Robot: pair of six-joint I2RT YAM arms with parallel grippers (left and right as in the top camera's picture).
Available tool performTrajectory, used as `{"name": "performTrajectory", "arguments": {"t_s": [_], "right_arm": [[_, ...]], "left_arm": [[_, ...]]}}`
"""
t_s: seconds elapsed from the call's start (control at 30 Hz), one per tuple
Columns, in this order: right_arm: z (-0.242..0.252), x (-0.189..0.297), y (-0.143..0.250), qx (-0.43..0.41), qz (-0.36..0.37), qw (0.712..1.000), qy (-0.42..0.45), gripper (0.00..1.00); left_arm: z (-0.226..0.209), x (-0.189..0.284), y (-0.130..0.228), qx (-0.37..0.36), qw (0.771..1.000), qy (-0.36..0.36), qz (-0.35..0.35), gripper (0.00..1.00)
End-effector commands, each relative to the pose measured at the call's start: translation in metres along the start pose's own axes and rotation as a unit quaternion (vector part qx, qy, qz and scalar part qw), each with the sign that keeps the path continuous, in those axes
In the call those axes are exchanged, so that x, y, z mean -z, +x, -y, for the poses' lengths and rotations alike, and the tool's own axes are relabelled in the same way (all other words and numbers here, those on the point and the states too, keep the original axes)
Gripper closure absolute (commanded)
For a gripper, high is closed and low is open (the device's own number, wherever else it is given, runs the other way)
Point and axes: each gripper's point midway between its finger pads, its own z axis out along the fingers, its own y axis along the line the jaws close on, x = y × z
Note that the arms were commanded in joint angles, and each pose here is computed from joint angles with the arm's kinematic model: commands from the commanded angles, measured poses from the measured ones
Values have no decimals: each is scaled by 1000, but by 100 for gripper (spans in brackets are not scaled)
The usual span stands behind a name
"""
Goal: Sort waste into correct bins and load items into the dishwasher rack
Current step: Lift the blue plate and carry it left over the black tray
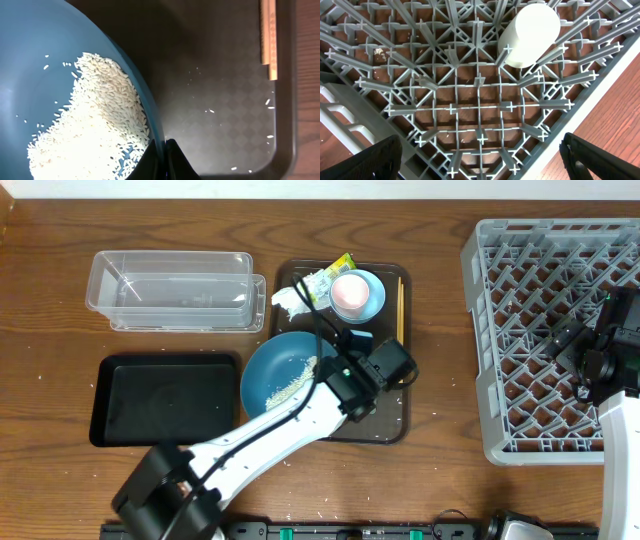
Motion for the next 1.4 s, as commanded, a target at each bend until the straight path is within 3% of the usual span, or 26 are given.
{"name": "performTrajectory", "arguments": {"t_s": [0.0, 0.23, 0.63, 1.0, 1.37], "right_arm": [[6, 1, -3, -2, 6, 1000, 10, 1], [6, 1, -3, -2, 6, 1000, 10, 1], [6, 1, -3, -2, 6, 1000, 10, 1], [6, 1, -3, -2, 6, 1000, 10, 1], [6, 1, -3, -2, 6, 1000, 10, 1]], "left_arm": [[-10, 17, -12, 24, 999, 4, 23, 94], [-20, 42, -20, 76, 995, 62, 11, 94], [-76, 79, -44, 184, 975, 122, 17, 94], [-133, 72, -55, 272, 953, 132, -5, 94], [-168, 90, -72, 316, 903, 290, -13, 94]]}}
